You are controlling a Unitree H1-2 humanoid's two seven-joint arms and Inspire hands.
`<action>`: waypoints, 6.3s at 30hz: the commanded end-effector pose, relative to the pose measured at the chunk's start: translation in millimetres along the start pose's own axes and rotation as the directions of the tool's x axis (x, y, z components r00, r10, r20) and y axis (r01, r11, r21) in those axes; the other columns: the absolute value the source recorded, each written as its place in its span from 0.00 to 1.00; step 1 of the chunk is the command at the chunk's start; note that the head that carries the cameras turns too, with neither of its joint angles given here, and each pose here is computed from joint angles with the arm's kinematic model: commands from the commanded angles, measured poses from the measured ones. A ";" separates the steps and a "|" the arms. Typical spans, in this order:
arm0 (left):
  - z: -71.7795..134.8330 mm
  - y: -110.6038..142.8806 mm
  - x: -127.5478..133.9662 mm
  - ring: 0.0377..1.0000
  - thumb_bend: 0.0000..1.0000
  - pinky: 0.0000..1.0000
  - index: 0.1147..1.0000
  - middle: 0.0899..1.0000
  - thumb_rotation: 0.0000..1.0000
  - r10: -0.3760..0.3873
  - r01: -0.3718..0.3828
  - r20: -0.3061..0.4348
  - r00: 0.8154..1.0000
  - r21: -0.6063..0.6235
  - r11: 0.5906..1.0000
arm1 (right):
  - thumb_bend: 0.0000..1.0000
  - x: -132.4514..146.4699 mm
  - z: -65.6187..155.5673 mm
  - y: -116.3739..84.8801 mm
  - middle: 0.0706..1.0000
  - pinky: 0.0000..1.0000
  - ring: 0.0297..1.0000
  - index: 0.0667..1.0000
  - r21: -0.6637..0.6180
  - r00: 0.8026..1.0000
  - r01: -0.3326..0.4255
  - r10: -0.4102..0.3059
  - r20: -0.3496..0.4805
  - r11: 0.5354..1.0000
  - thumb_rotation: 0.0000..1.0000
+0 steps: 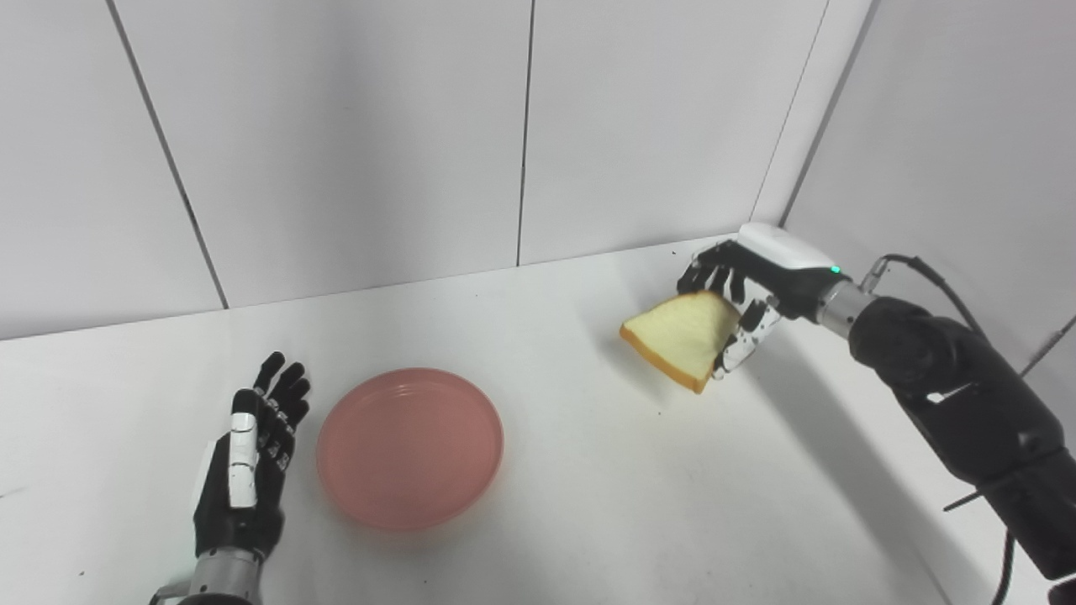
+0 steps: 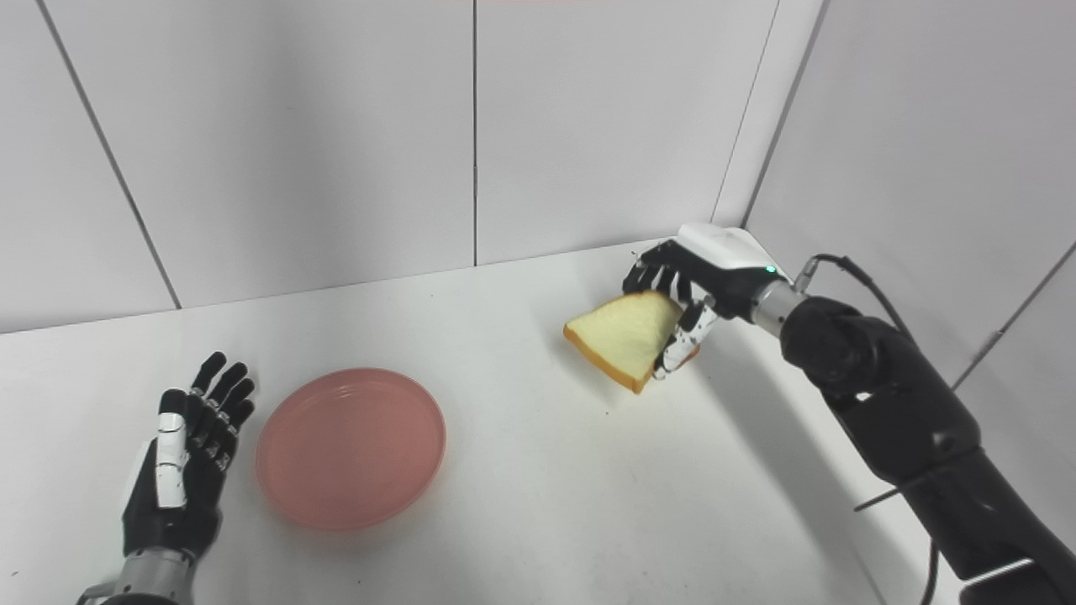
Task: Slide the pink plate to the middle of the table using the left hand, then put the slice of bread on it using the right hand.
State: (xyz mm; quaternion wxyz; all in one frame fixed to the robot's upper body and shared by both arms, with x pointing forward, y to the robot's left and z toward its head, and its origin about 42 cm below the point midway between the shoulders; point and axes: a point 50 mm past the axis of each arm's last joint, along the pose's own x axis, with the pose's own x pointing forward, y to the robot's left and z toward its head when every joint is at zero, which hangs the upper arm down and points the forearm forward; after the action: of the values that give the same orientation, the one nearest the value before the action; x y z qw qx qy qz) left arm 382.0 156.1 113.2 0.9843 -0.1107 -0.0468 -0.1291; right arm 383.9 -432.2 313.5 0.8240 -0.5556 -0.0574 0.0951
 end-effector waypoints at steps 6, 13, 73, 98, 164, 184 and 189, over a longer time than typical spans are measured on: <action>-23.9 -8.2 -18.0 0.94 0.70 0.98 0.90 0.92 0.92 0.011 -0.013 -0.108 0.994 -0.021 1.000 | 0.53 15.6 39.6 -3.6 0.39 0.32 0.37 0.47 0.117 0.989 0.013 -0.030 0.144 0.993 0.00; -23.4 -16.0 -20.1 0.94 0.72 0.99 0.90 0.92 0.91 0.021 -0.025 -0.123 0.992 -0.028 0.999 | 0.53 45.8 87.9 36.0 0.39 0.28 0.35 0.47 0.175 0.962 -0.096 0.046 0.268 0.980 0.00; -28.2 -56.5 -17.4 0.98 0.70 1.00 0.92 0.95 1.00 0.014 -0.014 -0.117 0.993 -0.003 1.000 | 0.53 127.8 192.5 111.6 0.42 0.46 0.53 0.48 -0.156 0.849 -0.227 0.273 0.452 0.961 0.00; -21.7 -55.3 -16.9 0.98 0.67 1.00 0.93 0.96 0.99 0.043 -0.044 -0.091 0.995 -0.015 0.999 | 0.88 102.3 171.9 121.4 0.91 0.86 0.92 0.85 -0.245 0.844 -0.212 0.303 0.443 0.946 0.20; -11.1 -18.0 -36.8 1.00 0.73 1.00 1.00 1.00 0.96 0.038 -0.036 -0.032 0.999 0.068 0.997 | 0.70 8.4 146.0 247.2 1.00 1.00 1.00 1.00 0.916 0.935 0.209 -0.344 -0.084 0.344 0.84; -10.4 -21.2 -38.0 1.00 0.71 1.00 1.00 1.00 0.99 0.055 -0.053 -0.026 0.998 0.071 0.996 | 0.66 11.2 141.5 249.5 1.00 1.00 1.00 1.00 0.915 0.940 0.182 -0.335 -0.054 0.361 0.83; -10.1 -20.3 -37.3 1.00 0.70 1.00 1.00 1.00 1.00 0.052 -0.050 -0.021 0.998 0.077 0.996 | 0.69 11.4 140.5 247.3 1.00 1.00 1.00 1.00 0.916 0.945 0.165 -0.324 -0.041 0.365 0.86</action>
State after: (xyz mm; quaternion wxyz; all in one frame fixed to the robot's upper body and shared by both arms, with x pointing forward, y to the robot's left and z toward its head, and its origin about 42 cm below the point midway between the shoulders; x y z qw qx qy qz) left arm 344.8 142.9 112.2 0.9896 -0.0764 -0.0534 -0.1092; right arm 338.3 -213.6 122.3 0.9945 0.0070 -0.1025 0.0197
